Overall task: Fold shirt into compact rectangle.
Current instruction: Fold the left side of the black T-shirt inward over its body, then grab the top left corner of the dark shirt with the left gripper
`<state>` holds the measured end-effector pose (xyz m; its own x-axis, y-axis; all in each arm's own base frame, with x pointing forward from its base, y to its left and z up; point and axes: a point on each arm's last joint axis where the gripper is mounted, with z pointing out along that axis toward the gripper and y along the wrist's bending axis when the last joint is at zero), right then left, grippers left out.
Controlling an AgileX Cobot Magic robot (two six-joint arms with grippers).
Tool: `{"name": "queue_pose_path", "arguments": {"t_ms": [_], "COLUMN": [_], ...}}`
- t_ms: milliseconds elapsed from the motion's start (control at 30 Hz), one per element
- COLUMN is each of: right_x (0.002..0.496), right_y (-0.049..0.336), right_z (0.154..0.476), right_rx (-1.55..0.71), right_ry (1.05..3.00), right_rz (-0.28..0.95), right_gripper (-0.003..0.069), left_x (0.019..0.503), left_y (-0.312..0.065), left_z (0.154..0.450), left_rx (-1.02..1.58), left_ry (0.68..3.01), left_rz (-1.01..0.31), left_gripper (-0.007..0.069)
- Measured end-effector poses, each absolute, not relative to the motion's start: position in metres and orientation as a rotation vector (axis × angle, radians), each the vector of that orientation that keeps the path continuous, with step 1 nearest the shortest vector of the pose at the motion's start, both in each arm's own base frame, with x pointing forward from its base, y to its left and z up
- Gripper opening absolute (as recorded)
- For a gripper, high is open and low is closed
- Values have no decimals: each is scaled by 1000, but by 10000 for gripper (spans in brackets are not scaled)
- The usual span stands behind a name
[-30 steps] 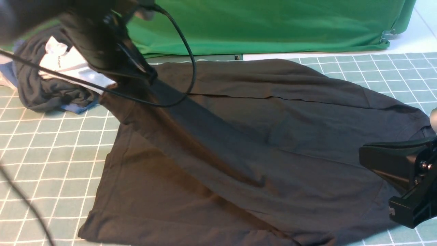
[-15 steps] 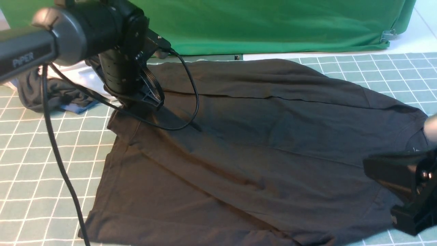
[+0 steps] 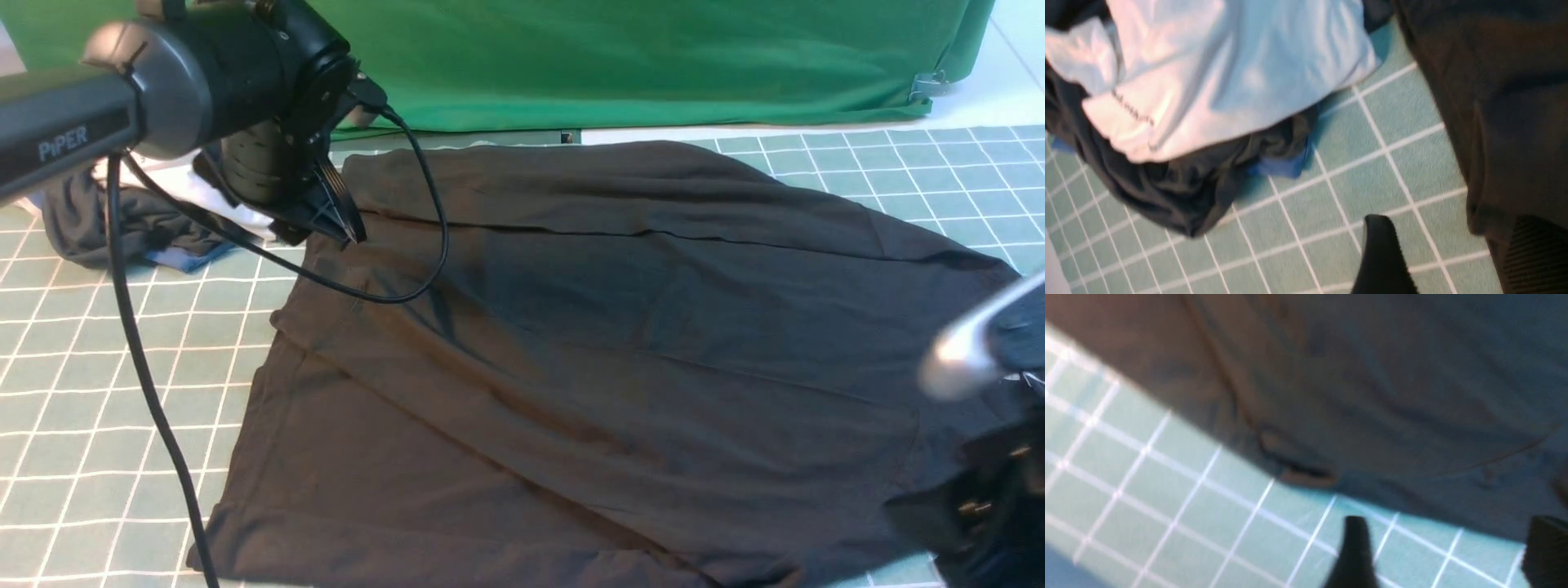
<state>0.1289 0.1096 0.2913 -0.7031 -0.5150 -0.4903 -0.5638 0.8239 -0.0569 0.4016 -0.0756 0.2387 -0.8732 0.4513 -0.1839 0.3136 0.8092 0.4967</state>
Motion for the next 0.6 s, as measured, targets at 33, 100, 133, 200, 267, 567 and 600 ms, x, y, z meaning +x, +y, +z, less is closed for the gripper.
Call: {"name": "queue_pose_path", "arguments": {"t_ms": [33,100,133,200,267,567,600], "right_x": [132,141,147,155,159,182,183], "right_y": [114,124,130,138,141,166,168], "right_z": [287,275,264,248,240,193,190], "right_rx": [-822,-883,-917,-970,-994,-1105,-1108], "right_ry": [2526,2565,2603,2659,2683,2715,2715], "right_rz": [125,97,68,20,-2,-34,-33], "right_gripper": [560,582,582,580,578,577,577], "left_x": [401,395,392,386,382,302,292], "left_y": [-75,-76,-77,-80,-82,-84,-82], "left_z": [238,237,236,236,240,275,276], "left_rx": [561,491,463,427,408,250,239], "left_ry": [2716,2781,2820,2862,2865,2765,2760], "left_rz": [666,636,601,518,464,-7,-33], "left_gripper": [411,364,309,185,120,3,3]}}
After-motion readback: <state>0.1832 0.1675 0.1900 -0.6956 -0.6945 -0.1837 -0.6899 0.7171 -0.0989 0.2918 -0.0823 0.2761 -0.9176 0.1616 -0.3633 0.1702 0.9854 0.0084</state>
